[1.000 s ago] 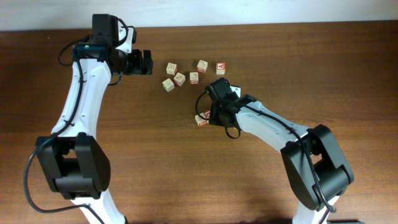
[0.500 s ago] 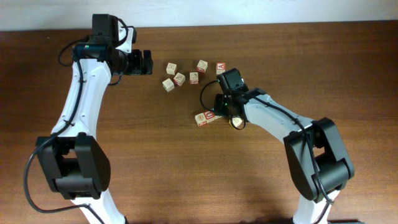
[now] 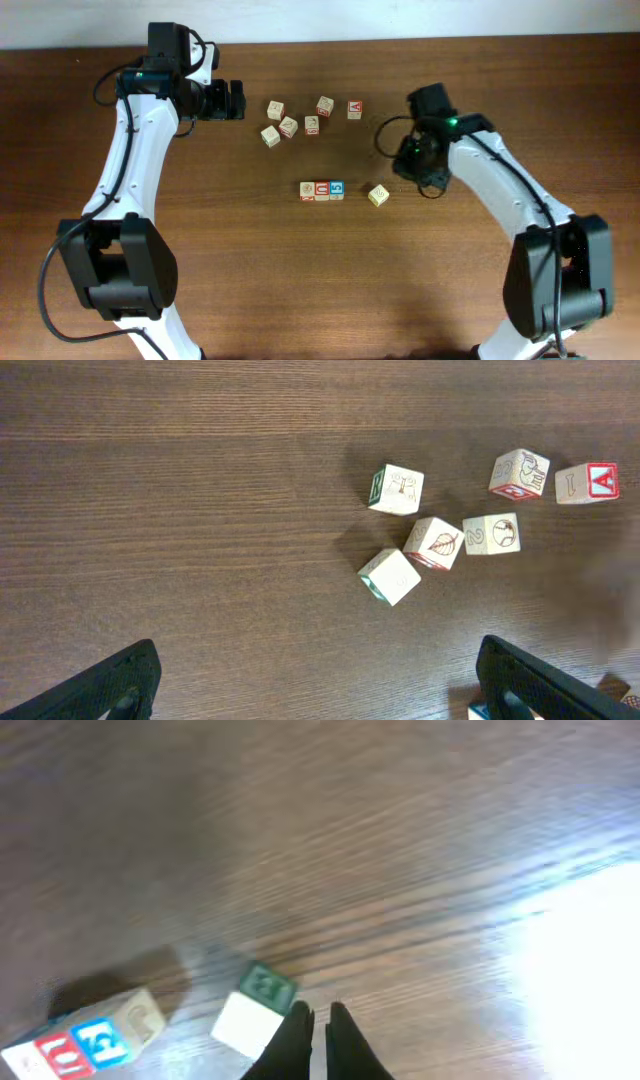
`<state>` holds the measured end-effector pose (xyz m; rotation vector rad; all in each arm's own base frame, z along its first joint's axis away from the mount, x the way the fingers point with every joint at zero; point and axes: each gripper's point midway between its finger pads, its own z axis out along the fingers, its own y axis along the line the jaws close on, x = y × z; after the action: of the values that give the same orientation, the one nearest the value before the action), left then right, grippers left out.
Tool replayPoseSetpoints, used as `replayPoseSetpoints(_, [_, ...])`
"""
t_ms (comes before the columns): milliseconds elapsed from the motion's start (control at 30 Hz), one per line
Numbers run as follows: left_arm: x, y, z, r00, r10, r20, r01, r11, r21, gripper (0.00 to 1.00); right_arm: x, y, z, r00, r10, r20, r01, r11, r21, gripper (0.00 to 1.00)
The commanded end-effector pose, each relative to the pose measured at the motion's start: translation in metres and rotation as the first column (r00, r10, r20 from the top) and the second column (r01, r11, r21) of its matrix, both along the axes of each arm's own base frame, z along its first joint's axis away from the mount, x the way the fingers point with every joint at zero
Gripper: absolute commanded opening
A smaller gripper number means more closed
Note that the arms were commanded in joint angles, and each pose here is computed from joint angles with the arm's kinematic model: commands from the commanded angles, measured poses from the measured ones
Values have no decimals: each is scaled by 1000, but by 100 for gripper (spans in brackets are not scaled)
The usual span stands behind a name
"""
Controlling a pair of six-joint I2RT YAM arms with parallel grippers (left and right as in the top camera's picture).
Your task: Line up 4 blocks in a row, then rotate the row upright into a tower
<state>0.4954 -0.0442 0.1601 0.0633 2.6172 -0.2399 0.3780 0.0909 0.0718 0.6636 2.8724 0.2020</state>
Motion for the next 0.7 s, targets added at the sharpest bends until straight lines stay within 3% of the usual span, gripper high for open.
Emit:
replayPoseSetpoints(0, [1, 1, -1, 1000, 7, -1, -7, 1000, -3, 99, -23, -7, -22, 997, -18, -77, 18, 1000, -2, 8])
replayPoseSetpoints(67, [1, 1, -1, 1000, 7, -1, -7, 1000, -3, 99, -35, 17, -44, 996, 43, -82, -39, 998, 43, 5])
replayPoseSetpoints(400, [1, 1, -1, 1000, 7, -1, -7, 1000, -3, 99, -33, 97, -48, 971, 237, 44, -239, 969, 66, 4])
replayPoseSetpoints(533, [1, 1, -1, 1000, 7, -1, -7, 1000, -3, 99, -1, 56, -12, 976, 165, 141, -171, 985, 34, 4])
replayPoseSetpoints(667, [1, 1, -1, 1000, 7, -1, -7, 1000, -3, 99, 10, 41, -43, 959, 257, 119, -258, 966, -10, 4])
